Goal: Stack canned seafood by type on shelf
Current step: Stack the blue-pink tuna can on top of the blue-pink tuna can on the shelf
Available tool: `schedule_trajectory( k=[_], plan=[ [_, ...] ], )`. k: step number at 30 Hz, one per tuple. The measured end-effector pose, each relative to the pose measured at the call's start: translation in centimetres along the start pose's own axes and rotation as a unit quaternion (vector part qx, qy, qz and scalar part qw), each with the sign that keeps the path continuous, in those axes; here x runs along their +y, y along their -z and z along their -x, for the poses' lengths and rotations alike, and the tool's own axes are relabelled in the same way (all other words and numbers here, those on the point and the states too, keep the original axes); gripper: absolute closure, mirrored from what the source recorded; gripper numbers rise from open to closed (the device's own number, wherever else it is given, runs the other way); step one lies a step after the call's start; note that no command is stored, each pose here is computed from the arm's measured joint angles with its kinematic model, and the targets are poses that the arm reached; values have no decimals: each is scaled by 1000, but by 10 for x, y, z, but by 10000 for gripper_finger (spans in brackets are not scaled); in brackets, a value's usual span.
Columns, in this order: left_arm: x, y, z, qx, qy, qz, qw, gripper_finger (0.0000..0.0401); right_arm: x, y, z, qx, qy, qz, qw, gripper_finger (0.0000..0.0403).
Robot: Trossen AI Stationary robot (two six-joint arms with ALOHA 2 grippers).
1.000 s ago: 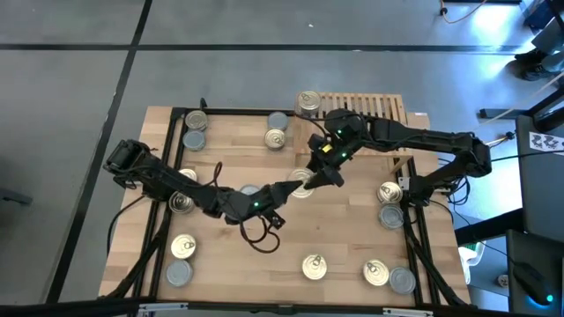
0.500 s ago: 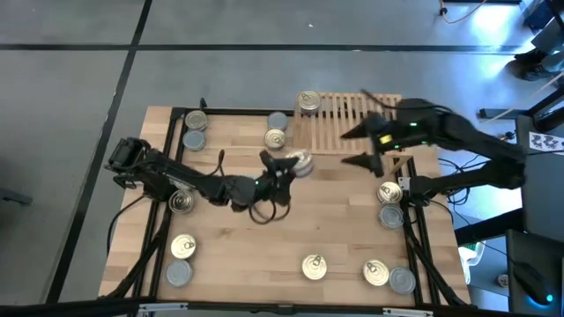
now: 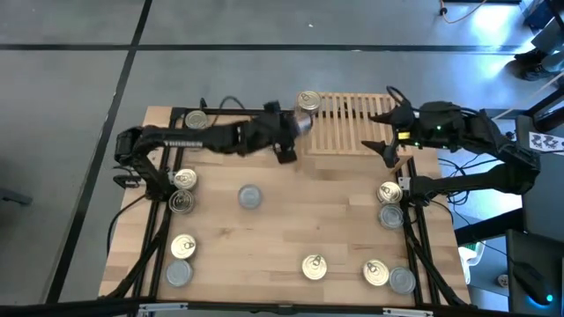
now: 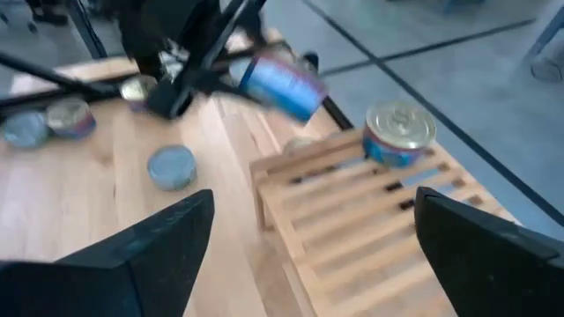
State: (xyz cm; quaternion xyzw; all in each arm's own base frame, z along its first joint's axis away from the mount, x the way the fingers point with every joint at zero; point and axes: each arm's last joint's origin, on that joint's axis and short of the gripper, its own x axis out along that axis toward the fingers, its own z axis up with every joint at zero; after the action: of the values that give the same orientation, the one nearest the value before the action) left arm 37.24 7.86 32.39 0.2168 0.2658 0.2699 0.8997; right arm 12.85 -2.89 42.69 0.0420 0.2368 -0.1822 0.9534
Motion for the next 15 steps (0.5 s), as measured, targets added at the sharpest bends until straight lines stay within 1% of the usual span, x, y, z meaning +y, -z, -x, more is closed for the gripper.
schedule_trajectory(
  k=[2, 5, 8, 10, 15],
  plan=[
    [16, 1, -5, 5, -9, 5, 1000, 222, 0, 2, -2, 5, 1, 0, 1000, 24],
    [32, -3, -13, 9, -28, -24, 999, 222, 1, 6, -8, 12, 1, 1, 1000, 24],
    [38, -8, -24, 17, -31, -58, 998, 222, 2, 10, -15, 18, 1, 8, 1000, 24],
    [40, -8, -35, 36, -27, -84, 995, 222, 2, 13, -19, 24, 3, 12, 1000, 24],
    [53, -11, -63, 63, -41, -119, 990, 222, 3, 17, -24, 30, 3, 13, 999, 24]
  ],
)
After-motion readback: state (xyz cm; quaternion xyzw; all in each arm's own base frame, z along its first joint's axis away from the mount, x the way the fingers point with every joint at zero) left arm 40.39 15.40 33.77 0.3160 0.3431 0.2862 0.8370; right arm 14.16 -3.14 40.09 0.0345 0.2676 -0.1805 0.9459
